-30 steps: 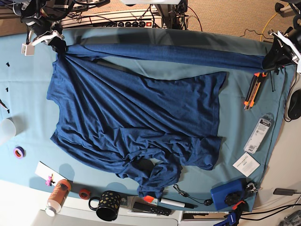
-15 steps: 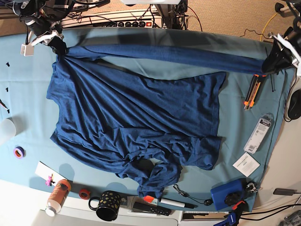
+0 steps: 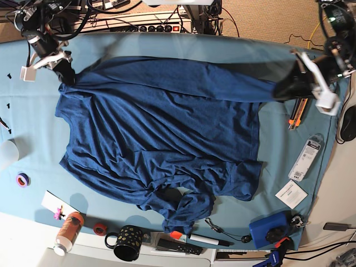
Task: Layout the t-shirt on the table in an organized manner, then fold the t-shirt properly
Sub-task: 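Release the sleeve and move the left gripper to grasp the shirt's side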
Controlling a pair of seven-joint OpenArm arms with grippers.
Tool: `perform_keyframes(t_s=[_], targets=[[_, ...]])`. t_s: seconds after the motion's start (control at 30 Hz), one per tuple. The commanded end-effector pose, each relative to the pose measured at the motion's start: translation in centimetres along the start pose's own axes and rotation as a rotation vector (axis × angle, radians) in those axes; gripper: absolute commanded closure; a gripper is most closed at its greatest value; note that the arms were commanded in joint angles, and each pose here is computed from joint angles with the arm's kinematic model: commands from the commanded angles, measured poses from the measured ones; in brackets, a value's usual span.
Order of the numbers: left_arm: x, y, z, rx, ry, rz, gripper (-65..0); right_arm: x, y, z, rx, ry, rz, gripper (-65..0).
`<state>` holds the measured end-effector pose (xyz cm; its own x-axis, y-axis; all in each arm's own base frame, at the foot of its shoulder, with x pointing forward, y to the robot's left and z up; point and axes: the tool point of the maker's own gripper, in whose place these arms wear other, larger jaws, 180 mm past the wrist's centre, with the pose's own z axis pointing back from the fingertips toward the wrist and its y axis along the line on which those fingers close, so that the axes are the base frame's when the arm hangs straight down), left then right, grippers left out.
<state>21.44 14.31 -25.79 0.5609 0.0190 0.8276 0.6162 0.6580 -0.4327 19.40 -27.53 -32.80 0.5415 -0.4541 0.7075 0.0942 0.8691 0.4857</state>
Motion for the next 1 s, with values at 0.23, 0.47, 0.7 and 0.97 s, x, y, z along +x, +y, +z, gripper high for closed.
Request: perform_keyframes(t_s=[0.23, 0.47, 0.7, 0.97], targets=[[4.8, -1.7, -2.4, -0.111, -0.096, -0.12, 0.0, 1.5, 2.6, -2.8, 0.05, -0.048, 0.072, 0.0], [9.8, -2.5, -3.1, -0.135, -0.229, -0.222, 0.0, 3.9, 2.6, -4.7, -0.008, -0.109, 0.087, 0.0], [11.9, -5.4, -5.4, -0.255, -0.313, -0.234, 0.0, 5.1, 1.3, -4.9, -0.092, -0.143, 0.087, 0.0], [15.6, -9.4, -7.5, -0.38, -0.415, -0.308, 0.0, 4.0, 0.2, -5.2, -0.129, -0.1, 0.052, 0.0]])
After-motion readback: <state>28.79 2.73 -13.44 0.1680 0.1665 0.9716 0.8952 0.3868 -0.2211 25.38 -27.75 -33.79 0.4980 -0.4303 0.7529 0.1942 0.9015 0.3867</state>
